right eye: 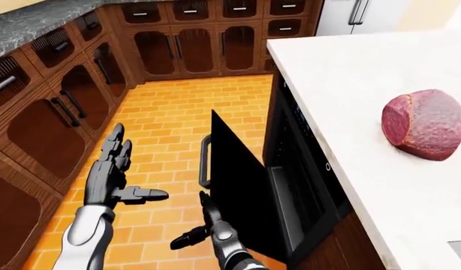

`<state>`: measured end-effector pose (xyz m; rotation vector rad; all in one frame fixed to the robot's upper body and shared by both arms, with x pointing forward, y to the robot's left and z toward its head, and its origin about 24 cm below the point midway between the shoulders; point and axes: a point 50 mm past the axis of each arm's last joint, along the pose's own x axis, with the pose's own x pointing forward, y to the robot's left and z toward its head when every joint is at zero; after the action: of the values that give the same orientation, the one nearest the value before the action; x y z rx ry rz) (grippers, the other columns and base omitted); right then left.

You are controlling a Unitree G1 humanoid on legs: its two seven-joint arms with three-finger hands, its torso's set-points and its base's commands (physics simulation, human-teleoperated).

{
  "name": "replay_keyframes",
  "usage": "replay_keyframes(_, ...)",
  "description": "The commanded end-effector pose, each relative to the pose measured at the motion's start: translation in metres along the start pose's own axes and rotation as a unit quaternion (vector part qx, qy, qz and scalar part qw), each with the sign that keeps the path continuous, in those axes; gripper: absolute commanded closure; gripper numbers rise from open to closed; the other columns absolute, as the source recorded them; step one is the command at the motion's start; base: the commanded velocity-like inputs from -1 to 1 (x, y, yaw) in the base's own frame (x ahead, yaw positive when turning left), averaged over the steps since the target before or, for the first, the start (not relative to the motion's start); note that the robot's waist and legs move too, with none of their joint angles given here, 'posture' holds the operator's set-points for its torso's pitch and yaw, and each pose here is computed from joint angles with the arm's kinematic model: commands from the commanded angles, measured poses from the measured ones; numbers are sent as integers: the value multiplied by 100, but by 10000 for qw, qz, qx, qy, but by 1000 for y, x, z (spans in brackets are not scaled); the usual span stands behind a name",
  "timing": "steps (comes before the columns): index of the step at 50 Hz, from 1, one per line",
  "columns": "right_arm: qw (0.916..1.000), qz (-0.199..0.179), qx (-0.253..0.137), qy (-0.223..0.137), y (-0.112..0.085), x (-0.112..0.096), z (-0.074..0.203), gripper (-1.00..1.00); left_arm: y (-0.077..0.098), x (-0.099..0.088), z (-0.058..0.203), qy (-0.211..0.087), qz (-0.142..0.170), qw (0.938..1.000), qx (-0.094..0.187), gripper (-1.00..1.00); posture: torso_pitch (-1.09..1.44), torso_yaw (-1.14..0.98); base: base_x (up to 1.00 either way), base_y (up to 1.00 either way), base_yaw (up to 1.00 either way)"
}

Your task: Close the dishwasher door

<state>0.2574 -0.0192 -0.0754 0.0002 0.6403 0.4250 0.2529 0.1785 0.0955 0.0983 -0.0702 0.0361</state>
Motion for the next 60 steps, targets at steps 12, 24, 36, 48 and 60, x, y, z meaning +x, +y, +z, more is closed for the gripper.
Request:
replay_keyframes(12,9949,-646,203,744,-22,-5,-22,-100,2,1,17,-454,34,9990,25,-100,0,0,0,0,0)
replay_keyframes(24,9823,-1596,-180,960,-36,-8,-24,-100,2,0,18,-463,37,9989,24,-100,0,0,0,0,0)
replay_keyframes(36,9666,-2294,-302,1097,-44,-11,-25,-100,2,0,18,-464,30,9989,27,-100,0,0,0,0,0)
replay_keyframes(48,9528,-2780,-364,1162,-50,-14,-25,-100,1,0,18,-469,28,9989,27,-100,0,0,0,0,0)
replay_keyframes(60,9400,-3126,-569,1239,-52,-15,-23,-100,0,0,16,-454,11,9990,39,-100,0,0,0,0,0)
